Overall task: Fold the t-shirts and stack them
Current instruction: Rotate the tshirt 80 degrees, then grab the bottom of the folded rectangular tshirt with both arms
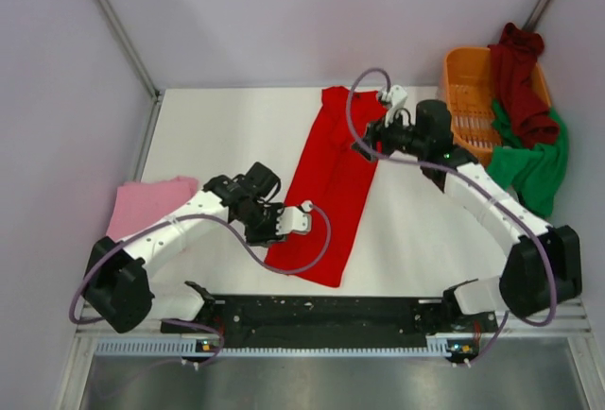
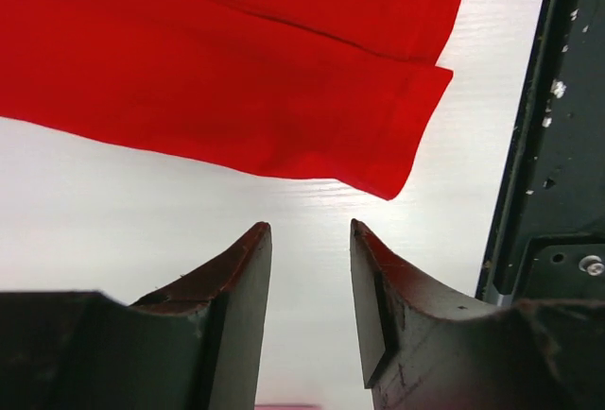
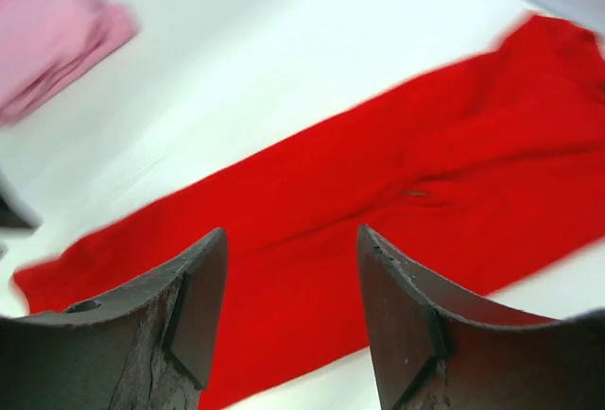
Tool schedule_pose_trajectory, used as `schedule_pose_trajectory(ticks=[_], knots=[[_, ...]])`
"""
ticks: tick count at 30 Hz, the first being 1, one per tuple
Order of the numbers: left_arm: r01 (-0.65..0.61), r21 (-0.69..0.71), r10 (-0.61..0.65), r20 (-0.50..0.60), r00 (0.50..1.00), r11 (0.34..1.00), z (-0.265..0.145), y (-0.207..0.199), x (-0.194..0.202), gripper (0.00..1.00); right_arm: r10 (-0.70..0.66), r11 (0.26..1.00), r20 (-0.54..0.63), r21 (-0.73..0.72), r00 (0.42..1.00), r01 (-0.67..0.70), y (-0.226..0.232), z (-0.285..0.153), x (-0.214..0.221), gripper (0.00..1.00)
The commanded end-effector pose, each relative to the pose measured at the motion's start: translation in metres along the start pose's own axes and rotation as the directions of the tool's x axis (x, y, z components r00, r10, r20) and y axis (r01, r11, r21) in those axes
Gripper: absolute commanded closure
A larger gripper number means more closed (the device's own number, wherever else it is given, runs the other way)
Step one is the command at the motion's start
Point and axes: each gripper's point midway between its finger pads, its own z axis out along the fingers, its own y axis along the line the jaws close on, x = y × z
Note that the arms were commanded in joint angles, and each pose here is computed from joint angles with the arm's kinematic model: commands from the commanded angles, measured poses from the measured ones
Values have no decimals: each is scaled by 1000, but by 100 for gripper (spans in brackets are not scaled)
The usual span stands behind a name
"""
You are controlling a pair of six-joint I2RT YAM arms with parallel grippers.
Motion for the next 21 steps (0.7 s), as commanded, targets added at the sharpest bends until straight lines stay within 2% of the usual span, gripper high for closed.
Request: schedule_pose_trajectory(ticks=[1, 3, 5, 8, 9, 13, 18, 21], knots=[[-125, -10, 126, 70, 990, 992, 21, 1, 1, 55, -255, 902, 137, -323, 957, 286, 77, -22, 41, 43], [-151, 15, 148, 102, 984, 988, 30, -7, 3, 53, -313, 857, 101, -398, 944, 327, 94, -39, 73, 43], [-180, 42, 172, 150, 974, 983, 34, -18, 0, 50, -422, 782, 73, -474, 904, 404, 114, -54, 110, 41], [-216, 54, 202, 189, 961, 975, 41, -27, 1, 44, -603, 587, 118, -604, 789, 539, 155, -72, 156, 39], [-221, 45, 209, 182, 961, 974, 44, -27, 4, 44, -626, 531, 134, -649, 769, 545, 168, -77, 170, 39], [-217, 42, 211, 115, 971, 975, 59, -27, 25, 43, -698, 393, 149, -738, 700, 548, 197, -88, 215, 40], [-226, 70, 221, 66, 973, 972, 70, -34, 38, 43, -805, 198, 204, -794, 558, 575, 222, -91, 261, 41], [-217, 85, 214, 42, 976, 972, 74, -35, 43, 44, -840, 168, 219, -765, 497, 621, 223, -76, 276, 42]])
